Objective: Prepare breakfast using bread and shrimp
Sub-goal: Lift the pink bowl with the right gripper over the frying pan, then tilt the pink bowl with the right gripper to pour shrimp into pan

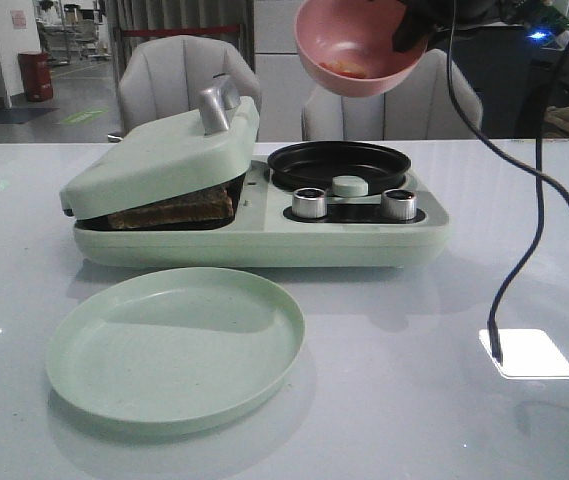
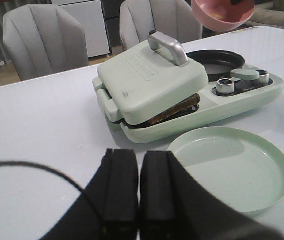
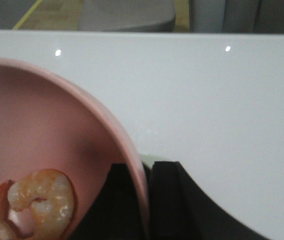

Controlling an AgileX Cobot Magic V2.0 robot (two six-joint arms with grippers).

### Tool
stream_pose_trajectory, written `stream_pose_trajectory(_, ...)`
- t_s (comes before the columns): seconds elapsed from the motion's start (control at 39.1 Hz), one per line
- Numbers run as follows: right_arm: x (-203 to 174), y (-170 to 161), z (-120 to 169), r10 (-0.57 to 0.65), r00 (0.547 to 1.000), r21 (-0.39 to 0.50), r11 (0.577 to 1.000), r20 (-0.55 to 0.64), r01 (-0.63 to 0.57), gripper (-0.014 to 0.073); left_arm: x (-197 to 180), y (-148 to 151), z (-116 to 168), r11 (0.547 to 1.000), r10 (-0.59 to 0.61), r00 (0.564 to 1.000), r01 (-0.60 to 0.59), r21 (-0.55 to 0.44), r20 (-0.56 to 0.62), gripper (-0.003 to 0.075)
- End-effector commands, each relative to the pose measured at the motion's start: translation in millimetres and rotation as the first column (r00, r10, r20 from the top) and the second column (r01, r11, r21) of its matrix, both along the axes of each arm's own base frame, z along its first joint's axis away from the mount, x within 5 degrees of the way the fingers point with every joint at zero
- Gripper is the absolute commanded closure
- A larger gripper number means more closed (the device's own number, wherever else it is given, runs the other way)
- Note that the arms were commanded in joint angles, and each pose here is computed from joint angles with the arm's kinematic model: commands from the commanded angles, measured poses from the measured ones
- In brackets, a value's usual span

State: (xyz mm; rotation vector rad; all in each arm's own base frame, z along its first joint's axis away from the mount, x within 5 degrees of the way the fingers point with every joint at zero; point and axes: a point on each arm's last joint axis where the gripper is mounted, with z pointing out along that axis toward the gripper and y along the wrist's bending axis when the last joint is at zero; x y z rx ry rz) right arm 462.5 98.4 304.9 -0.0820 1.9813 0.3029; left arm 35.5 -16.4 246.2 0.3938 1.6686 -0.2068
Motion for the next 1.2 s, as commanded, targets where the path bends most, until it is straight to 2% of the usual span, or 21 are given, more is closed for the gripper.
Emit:
stream_pose_trajectory(0.0, -4.0, -7.8, 40.5, -0.09, 0.954, 0.033, 0.996, 0.287, 0.084, 0.0481, -3.0, 1.0, 15.7, 0.998, 0.002, 0.996, 0.004, -0.059, 0.094, 0.0606)
stream_pose_trajectory(0.08, -5.6, -9.2, 31.3, -0.131, 0.919, 0.034, 0.991, 0.372, 0.127, 0.0481, -3.0, 1.0, 15.7, 0.998, 0.002, 0.996, 0.004, -0.059, 0.094, 0.0606)
stream_pose_trajectory(0.15, -7.2, -9.9, 21.6, -0.168, 0.866, 0.039, 0.985, 0.472, 0.17, 0.0481, -3.0, 1.0, 15.7, 0.998, 0.002, 0.996, 0.004, -0.059, 0.094, 0.0606)
stream_pose_trajectory(0.23, -7.4, -8.3, 9.5, -0.164, 0.824, 0.014, 0.982, 0.543, 0.187, 0.0481, -3.0, 1.0, 15.7, 0.998, 0.002, 0.996, 0.004, -0.059, 0.094, 0.0606)
stream_pose_trajectory(0.36, -2.5, 2.9, -11.4, -0.032, 0.775, -0.123, 0.982, 0.632, 0.141, 0.048, -3.0, 1.0, 15.7, 0.998, 0.002, 0.996, 0.004, -0.059, 0.094, 0.0606)
stream_pose_trajectory(0.46, 2.1, 12.5, -28.4, 0.097, 0.747, -0.243, 0.966, 0.657, 0.088, 0.048, -3.0, 1.0, 15.7, 0.998, 0.002, 0.996, 0.004, -0.059, 0.094, 0.0606)
stream_pose_trajectory(0.51, 3.0, 15.8, -33.3, 0.135, 0.718, -0.269, 0.96, 0.683, 0.075, 0.048, -3.0, 1.0, 15.7, 0.998, 0.002, 0.996, 0.004, -0.059, 0.094, 0.0606)
stream_pose_trajectory(0.64, 1.0, 21.8, -37.1, 0.224, 0.593, -0.347, 0.932, 0.773, 0.101, 0.048, -3.0, 1.0, 15.7, 0.998, 0.002, 0.996, 0.004, -0.059, 0.094, 0.0606)
stream_pose_trajectory(0.77, -6.0, 21.2, -34.2, 0.25, 0.461, -0.373, 0.907, 0.851, 0.197, 0.048, -3.0, 1.0, 15.7, 0.998, 0.002, 0.996, 0.004, -0.059, 0.094, 0.0606)
stream_pose_trajectory(0.79, -8.3, 20.9, -32.4, 0.251, 0.421, -0.367, 0.903, 0.872, 0.222, 0.048, -3.0, 1.0, 15.7, 0.998, 0.002, 0.996, 0.004, -0.059, 0.094, 0.0606)
stream_pose_trajectory(0.82, -9.1, 20.8, -33.4, 0.255, 0.407, -0.371, 0.899, 0.877, 0.235, 0.048, -3.0, 1.0, 15.7, 0.998, 0.002, 0.996, 0.004, -0.059, 0.094, 0.0606)
stream_pose_trajectory(0.87, -12.3, 20.5, -33.7, 0.266, 0.352, -0.371, 0.886, 0.898, 0.277, 0.048, -3.0, 1.0, 15.7, 0.998, 0.002, 0.996, 0.004, -0.059, 0.094, 0.0606)
stream_pose_trajectory(1.0, -11.1, 23.2, -41.6, 0.37, 0.338, -0.484, 0.791, 0.865, 0.374, 0.048, -3.0, 1.0, 15.7, 0.998, 0.002, 0.996, 0.004, -0.059, 0.094, 0.0606)
stream_pose_trajectory(1.13, -10.6, 25.9, -46.7, 0.458, 0.327, -0.562, 0.693, 0.827, 0.45, 0.048, -3.0, 1.0, 15.7, 0.998, 0.002, 0.996, 0.004, -0.059, 0.094, 0.0606)
stream_pose_trajectory(1.18, -10.8, 26.5, -46.8, 0.478, 0.323, -0.577, 0.67, 0.817, 0.468, 0.048, -3.0, 1.0, 15.7, 0.998, 0.002, 0.996, 0.004, -0.059, 0.094, 0.0606)
